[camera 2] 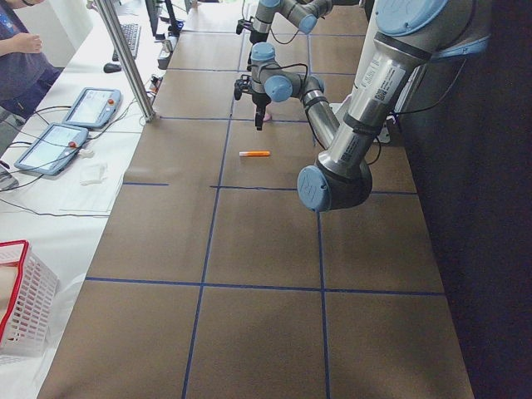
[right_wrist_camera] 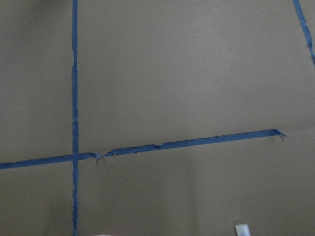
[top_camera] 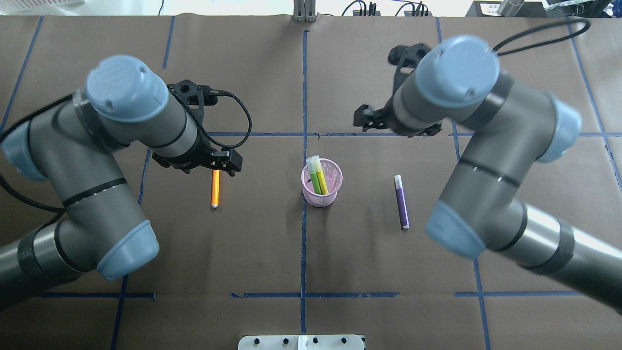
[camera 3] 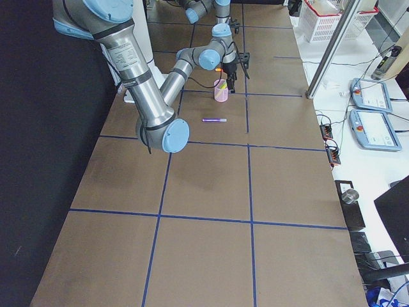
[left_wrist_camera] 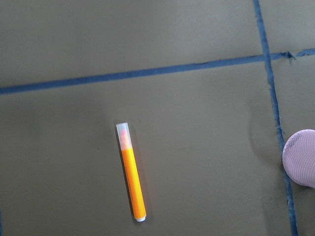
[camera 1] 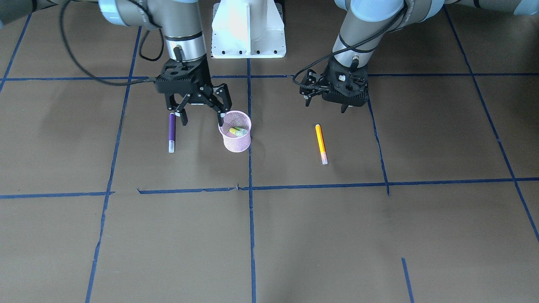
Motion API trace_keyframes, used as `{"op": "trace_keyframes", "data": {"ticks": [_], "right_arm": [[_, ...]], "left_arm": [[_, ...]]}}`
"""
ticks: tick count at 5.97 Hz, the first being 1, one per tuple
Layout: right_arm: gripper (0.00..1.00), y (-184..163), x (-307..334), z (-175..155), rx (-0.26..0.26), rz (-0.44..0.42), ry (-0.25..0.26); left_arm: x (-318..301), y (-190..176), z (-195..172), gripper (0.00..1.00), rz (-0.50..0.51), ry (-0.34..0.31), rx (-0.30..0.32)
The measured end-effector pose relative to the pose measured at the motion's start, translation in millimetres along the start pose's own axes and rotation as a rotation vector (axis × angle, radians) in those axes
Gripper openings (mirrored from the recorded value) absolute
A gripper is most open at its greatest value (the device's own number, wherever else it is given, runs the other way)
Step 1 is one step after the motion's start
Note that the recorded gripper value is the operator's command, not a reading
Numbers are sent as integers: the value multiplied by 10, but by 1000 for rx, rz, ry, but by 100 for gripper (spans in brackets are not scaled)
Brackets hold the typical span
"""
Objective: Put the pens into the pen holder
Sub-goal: 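Grasp the orange marker with the left gripper while the right arm withdraws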
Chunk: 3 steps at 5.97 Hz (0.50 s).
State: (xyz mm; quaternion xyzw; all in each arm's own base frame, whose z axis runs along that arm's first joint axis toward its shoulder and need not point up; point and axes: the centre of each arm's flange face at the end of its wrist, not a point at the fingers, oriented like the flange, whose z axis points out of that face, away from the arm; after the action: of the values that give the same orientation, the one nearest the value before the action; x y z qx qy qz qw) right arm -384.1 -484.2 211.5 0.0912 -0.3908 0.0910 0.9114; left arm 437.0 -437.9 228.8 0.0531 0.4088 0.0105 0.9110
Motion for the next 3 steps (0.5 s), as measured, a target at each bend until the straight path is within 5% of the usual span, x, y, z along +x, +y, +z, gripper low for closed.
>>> {"op": "trace_keyframes", "data": {"ticks": [3], "right_arm": [[100, -571, 1099, -4, -150, -184, 28]], "left_arm": [[63, 2, 725, 92, -70, -50, 64]]}}
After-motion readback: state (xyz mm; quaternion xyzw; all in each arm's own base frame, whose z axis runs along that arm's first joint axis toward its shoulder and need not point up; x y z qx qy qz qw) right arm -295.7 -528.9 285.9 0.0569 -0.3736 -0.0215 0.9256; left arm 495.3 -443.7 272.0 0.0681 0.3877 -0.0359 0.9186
